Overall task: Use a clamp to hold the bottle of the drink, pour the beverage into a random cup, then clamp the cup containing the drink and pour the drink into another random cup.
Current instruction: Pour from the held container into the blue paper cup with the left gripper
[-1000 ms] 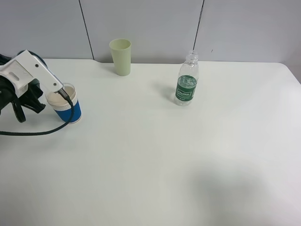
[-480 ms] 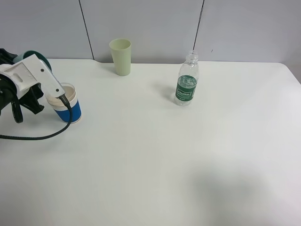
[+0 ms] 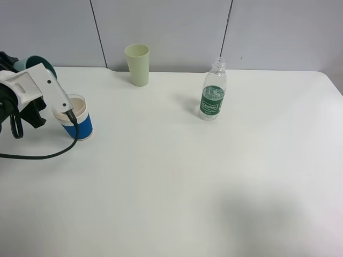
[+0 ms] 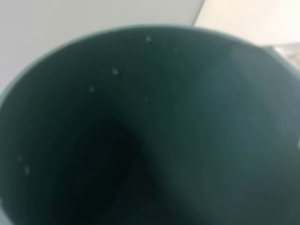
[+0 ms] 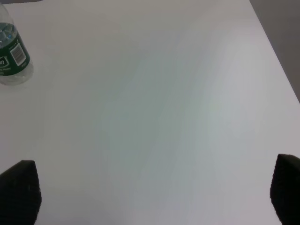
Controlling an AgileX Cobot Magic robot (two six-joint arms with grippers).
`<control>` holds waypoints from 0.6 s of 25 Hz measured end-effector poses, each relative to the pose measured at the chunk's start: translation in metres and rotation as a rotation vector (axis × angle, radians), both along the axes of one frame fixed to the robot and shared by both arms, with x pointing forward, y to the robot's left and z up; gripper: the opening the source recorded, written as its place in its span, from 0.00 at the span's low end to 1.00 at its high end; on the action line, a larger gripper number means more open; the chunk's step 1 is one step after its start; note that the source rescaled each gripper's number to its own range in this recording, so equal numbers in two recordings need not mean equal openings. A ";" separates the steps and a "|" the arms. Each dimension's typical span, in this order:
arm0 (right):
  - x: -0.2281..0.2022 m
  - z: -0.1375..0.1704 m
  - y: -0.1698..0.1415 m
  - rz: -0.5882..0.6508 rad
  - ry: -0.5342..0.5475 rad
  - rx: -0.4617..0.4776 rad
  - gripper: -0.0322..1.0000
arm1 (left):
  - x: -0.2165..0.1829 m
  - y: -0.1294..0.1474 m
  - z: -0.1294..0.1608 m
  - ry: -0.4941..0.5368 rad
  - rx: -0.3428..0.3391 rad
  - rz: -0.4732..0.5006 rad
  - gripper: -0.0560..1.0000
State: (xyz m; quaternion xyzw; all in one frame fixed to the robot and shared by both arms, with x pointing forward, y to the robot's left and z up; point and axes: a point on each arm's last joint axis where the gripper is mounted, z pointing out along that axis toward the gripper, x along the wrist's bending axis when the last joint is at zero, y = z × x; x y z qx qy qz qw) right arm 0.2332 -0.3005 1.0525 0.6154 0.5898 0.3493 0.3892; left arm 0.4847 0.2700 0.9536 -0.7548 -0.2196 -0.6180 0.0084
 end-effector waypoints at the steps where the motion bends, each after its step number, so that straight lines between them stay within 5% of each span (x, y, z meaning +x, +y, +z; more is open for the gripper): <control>1: 0.000 0.000 0.000 0.000 0.000 0.000 1.00 | 0.000 0.000 0.000 0.000 0.000 0.000 0.07; 15: 0.000 0.000 0.000 0.000 0.000 0.000 1.00 | 0.000 0.001 0.000 0.009 0.014 0.008 0.07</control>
